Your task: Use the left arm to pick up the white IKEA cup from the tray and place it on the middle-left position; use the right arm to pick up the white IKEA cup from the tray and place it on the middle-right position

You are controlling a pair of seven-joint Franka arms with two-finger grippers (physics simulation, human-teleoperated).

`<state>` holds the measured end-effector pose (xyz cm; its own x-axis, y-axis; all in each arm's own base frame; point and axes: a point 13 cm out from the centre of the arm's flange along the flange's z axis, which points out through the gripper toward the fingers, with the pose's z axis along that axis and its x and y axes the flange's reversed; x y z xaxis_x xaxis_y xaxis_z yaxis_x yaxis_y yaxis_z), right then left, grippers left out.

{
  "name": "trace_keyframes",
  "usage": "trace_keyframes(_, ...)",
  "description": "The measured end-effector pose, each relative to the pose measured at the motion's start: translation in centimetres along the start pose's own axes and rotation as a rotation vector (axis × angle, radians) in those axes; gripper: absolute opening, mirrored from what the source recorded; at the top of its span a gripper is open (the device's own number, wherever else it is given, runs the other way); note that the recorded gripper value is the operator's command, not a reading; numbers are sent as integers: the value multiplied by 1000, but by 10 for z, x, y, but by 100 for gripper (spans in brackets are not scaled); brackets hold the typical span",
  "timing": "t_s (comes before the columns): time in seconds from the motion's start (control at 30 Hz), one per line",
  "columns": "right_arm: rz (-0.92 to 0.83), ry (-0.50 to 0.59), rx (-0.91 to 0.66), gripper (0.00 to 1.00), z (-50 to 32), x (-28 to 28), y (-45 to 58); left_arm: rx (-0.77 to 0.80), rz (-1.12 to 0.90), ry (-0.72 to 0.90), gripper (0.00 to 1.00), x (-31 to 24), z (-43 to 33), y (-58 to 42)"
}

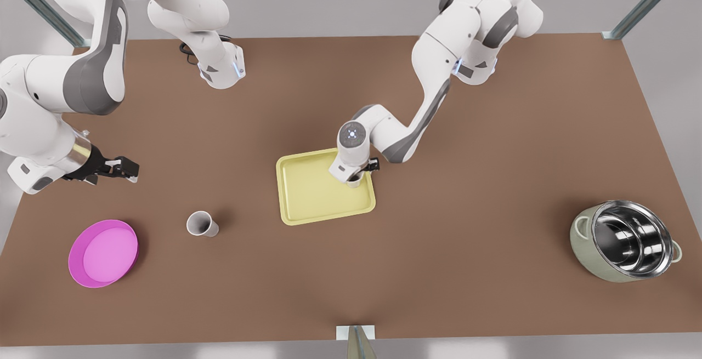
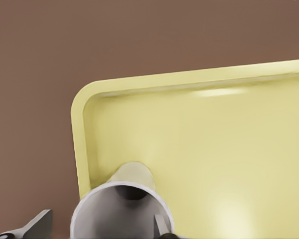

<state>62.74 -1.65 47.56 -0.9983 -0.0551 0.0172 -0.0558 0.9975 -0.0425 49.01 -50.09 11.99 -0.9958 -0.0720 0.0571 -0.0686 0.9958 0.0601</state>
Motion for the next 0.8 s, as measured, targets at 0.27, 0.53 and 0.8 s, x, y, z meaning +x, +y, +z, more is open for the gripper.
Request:
trace_keyframes(0.27, 4, 0, 1, 100, 0, 0, -1, 3, -40, -15, 64, -7, 9, 0)
trace_keyframes(0.53, 12, 0, 2, 100, 0, 0, -5, 16, -83, -23, 21, -17, 13, 1)
trace_keyframes(0.8, 10, -3, 1, 100, 0, -1, -3, 62, -196, -60, 13, -74, -70, 33)
